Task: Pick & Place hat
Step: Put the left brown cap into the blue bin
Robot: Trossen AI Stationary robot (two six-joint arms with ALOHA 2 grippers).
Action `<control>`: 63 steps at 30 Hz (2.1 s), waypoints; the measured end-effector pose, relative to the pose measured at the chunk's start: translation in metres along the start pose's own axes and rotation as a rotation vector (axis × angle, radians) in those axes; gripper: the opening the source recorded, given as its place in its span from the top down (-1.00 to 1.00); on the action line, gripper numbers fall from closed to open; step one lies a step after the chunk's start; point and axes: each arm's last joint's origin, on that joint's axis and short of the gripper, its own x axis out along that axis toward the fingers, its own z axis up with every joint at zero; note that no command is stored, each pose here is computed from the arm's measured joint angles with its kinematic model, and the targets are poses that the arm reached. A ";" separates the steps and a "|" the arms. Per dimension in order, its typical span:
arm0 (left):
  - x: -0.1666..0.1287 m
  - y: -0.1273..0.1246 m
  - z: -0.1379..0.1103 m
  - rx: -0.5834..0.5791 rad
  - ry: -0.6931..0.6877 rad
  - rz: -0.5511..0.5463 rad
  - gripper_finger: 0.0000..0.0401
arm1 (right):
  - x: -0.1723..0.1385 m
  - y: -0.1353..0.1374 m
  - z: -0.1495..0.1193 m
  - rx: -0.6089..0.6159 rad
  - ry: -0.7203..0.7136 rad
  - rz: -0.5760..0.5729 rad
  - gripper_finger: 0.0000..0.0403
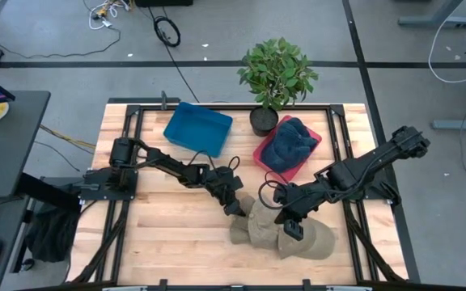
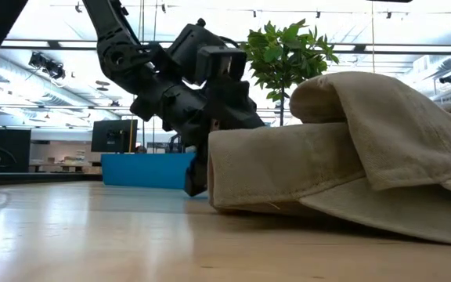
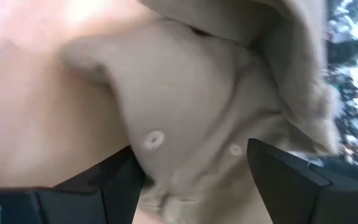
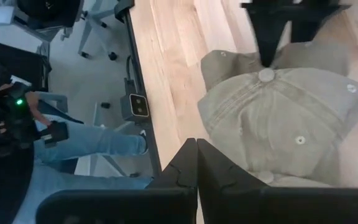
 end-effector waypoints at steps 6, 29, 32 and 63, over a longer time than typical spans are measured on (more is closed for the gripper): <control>0.002 -0.014 0.002 0.062 0.011 -0.155 -0.31 | 0.000 0.000 0.001 0.000 -0.021 -0.003 0.99; 0.003 -0.011 -0.004 0.067 0.034 -0.101 0.11 | 0.000 0.001 0.002 -0.005 -0.027 0.004 0.99; 0.004 -0.006 -0.006 0.048 0.028 -0.028 0.11 | 0.000 0.001 0.002 -0.005 -0.027 0.003 0.99; 0.019 -0.020 -0.038 -0.105 -0.038 0.188 0.11 | 0.000 0.001 0.003 -0.005 -0.052 -0.009 0.99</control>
